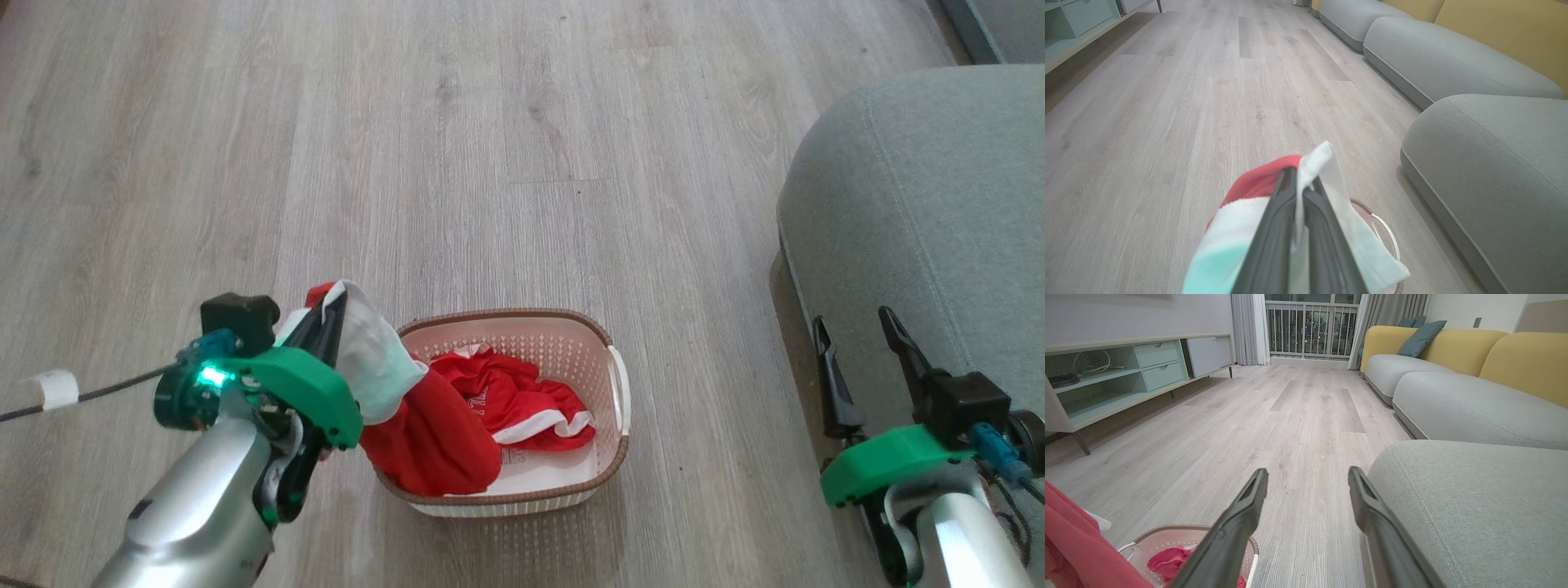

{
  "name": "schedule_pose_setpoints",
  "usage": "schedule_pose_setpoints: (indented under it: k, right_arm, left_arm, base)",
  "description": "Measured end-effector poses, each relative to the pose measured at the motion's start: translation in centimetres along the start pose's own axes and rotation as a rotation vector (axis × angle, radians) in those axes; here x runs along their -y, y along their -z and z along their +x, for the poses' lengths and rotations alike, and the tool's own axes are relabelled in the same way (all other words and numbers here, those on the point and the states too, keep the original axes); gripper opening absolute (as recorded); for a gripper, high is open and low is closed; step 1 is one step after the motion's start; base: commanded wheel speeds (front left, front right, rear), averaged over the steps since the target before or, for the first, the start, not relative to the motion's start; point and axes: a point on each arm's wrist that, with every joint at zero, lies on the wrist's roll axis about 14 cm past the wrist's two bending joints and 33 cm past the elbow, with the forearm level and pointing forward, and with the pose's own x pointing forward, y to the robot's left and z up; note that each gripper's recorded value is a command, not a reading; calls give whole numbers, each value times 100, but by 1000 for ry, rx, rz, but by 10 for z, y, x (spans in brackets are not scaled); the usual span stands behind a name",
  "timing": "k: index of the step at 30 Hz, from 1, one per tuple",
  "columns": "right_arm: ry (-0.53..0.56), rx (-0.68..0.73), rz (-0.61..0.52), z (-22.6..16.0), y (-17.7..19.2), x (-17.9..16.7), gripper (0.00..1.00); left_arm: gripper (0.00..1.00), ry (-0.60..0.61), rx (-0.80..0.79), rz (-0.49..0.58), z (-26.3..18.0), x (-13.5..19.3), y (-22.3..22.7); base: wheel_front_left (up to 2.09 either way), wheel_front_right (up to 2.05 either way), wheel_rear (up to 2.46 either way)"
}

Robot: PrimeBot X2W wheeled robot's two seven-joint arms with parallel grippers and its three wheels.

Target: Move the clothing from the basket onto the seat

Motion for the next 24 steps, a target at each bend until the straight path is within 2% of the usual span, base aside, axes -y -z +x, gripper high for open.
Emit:
schedule_pose_setpoints:
  k: [5, 8, 13, 18, 21, 24]
  right_arm:
    - [-11, -2, -4, -1, 0, -3, 100]
    - [-66, -10, -13, 0, 3, -19, 100]
    - [-285, -32, -30, -1, 9, -82, 100]
    - [-561, 6, -102, 5, -6, -149, 100]
    - [-677, 47, -179, 14, -21, -170, 100]
    - [-731, 59, -228, 18, -27, -177, 100]
  left_arm:
    - [0, -6, 1, 4, -3, -1, -1]
    - [0, 9, 17, -1, -2, 4, -6]
    - [0, 58, 33, -6, 0, 20, -14]
    - [0, 191, 48, 34, 3, 55, -31]
    - [0, 312, 65, 54, 0, 84, -45]
    - [0, 364, 67, 88, -4, 96, -50]
  base:
    - [0, 0, 0]
    - [0, 0, 0]
    - [0, 0, 0]
    - [0, 0, 0]
    - [0, 0, 0]
    - [0, 0, 0]
